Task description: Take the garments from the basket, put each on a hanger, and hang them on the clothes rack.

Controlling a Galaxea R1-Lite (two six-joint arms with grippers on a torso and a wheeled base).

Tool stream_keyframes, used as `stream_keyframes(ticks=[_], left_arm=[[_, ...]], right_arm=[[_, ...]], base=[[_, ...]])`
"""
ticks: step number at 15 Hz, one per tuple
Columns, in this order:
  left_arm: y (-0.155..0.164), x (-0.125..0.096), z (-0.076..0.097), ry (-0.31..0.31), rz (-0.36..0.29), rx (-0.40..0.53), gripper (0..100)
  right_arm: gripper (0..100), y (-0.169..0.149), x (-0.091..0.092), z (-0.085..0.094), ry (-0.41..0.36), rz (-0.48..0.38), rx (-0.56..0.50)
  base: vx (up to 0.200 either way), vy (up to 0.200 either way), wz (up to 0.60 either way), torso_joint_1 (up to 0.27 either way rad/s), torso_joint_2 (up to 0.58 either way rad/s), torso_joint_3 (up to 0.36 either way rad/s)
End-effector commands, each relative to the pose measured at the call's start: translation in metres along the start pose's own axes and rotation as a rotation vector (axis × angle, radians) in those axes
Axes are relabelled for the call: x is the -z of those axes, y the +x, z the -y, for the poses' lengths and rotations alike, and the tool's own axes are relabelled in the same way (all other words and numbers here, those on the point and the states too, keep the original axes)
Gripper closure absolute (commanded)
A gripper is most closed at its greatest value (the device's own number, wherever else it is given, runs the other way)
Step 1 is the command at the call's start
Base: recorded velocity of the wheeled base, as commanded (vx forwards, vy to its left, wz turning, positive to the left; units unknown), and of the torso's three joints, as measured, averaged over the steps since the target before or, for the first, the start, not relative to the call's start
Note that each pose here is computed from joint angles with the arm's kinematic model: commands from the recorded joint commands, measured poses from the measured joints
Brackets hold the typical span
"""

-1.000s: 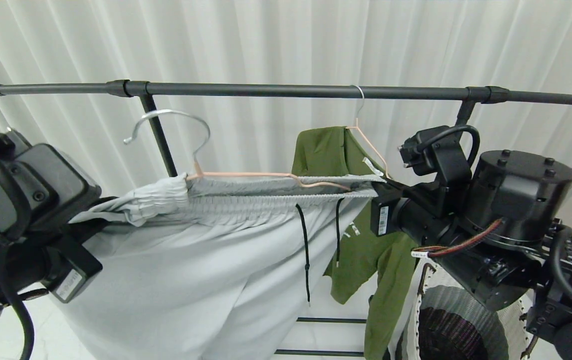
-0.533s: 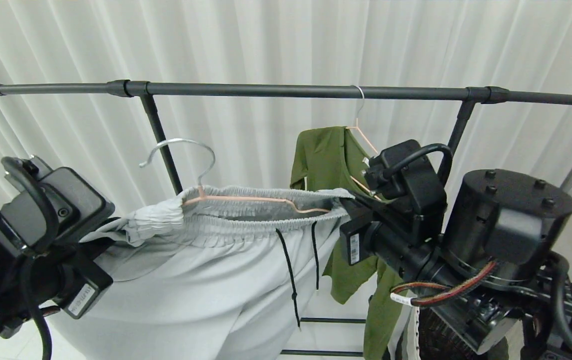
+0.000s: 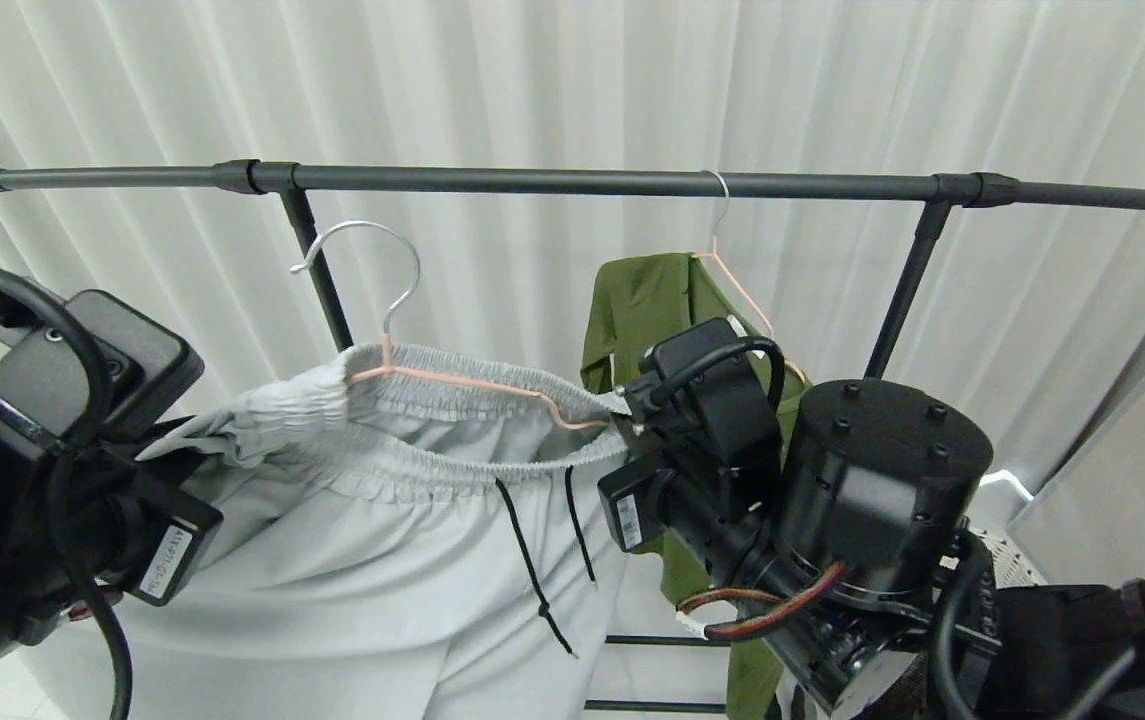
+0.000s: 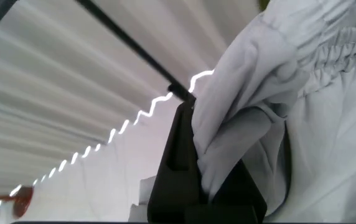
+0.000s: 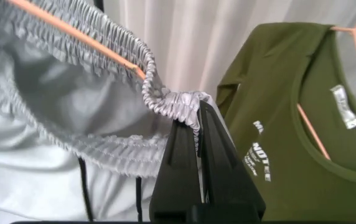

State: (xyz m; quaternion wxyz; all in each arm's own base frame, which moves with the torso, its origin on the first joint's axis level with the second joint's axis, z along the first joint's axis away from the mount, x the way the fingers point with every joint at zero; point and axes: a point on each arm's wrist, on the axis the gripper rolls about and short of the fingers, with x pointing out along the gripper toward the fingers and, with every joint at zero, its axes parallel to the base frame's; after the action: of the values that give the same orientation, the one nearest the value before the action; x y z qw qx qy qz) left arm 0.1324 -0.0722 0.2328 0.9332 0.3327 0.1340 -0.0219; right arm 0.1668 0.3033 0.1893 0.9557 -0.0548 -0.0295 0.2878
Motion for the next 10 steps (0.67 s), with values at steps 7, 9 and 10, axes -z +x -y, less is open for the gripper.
stream_keyframes(ticks=[7,9,10], left_arm=[[0.013,-0.017,0.0,-0.077,-0.014,-0.034,100],[0.015,-0.03,0.001,-0.118,0.014,-0.02,100],[0.014,-0.033,0.002,-0.121,0.025,-0.013,100]], right_arm=[[100,-0.019,-0.008,-0.031,0.0,0.027,-0.125],[100,-0.019,-0.004,-0.041,-0.009,0.024,-0.177],[100,-0.017,-0.005,-0.044,-0.004,0.031,-0.185]], base=[[0.0,0.0,0.0,0.0,0.0,0.0],[0.0,0.0,0.0,0.0,0.0,0.0],[0.0,0.0,0.0,0.0,0.0,0.0]])
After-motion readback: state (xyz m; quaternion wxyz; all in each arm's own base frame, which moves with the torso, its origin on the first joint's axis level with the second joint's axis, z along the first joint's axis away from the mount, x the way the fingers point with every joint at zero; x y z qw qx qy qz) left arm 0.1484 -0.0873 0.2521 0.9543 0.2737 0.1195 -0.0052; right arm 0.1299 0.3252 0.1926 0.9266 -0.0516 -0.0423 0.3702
